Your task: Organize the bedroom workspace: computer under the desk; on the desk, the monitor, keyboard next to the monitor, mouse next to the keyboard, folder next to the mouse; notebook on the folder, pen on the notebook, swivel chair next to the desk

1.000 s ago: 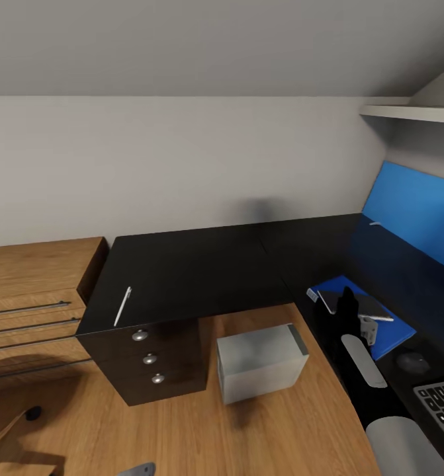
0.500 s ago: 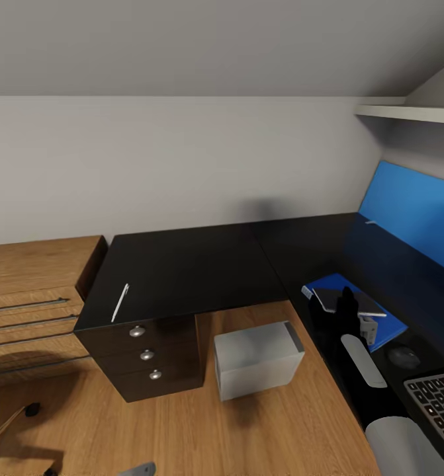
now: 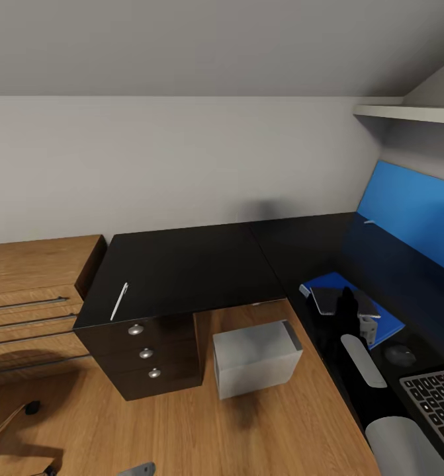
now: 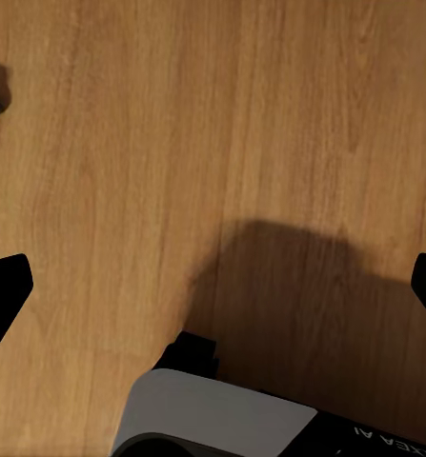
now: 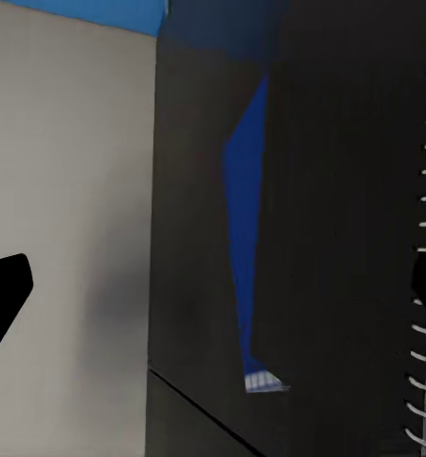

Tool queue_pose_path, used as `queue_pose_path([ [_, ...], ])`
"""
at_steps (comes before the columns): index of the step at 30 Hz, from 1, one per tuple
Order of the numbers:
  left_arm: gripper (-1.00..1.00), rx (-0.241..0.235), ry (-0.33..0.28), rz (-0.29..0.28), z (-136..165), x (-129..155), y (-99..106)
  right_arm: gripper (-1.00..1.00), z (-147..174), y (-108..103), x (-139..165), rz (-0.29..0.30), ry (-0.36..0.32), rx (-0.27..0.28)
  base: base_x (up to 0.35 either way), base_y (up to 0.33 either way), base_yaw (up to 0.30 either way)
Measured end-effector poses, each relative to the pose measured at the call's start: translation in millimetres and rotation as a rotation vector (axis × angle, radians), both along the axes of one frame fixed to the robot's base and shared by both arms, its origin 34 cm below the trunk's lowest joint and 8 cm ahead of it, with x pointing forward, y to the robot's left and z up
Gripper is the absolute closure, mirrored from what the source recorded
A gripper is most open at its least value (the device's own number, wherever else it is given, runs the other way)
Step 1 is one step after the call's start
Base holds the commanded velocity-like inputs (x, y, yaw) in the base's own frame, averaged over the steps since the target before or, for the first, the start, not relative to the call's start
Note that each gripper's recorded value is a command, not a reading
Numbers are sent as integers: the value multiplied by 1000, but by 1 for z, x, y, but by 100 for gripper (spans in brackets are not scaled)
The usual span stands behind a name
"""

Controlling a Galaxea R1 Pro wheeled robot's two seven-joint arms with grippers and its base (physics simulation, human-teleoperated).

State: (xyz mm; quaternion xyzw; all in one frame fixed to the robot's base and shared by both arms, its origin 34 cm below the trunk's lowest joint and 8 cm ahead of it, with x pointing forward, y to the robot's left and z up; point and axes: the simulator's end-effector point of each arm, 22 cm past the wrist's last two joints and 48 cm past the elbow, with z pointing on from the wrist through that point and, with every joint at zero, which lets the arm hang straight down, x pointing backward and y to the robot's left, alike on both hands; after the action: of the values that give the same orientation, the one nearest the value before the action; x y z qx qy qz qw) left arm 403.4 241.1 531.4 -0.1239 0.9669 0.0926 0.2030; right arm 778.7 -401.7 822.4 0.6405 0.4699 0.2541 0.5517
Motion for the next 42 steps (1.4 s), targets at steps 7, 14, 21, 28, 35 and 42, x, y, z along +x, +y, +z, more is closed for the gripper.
queue_pose_path([
  [7, -100, 0, 0, 2, 0, 0, 0, -100, 0, 0, 0, 0, -1, 0, 0, 0, 0],
  [14, -100, 0, 0, 1, 0, 0, 0, -100, 0, 0, 0, 1, 0, 0, 0, 0, 0],
  [21, -100, -1, 0, 1, 0, 0, 0, -100, 2, 8, 3, 22, -6, -4, 0, 0, 0],
  [28, -100, -1, 1, 1, 0, 0, 0, -100, 17, 66, 18, 162, -34, -56, 0, 0, 0],
  [35, -100, 0, 2, 1, 0, -1, 0, -100, 19, 106, 21, 207, -51, -22, 0, 0, 29],
  [42, -100, 0, 0, 2, 0, 0, 0, -100, 15, 136, 20, 227, -52, 22, 0, 0, 186],
])
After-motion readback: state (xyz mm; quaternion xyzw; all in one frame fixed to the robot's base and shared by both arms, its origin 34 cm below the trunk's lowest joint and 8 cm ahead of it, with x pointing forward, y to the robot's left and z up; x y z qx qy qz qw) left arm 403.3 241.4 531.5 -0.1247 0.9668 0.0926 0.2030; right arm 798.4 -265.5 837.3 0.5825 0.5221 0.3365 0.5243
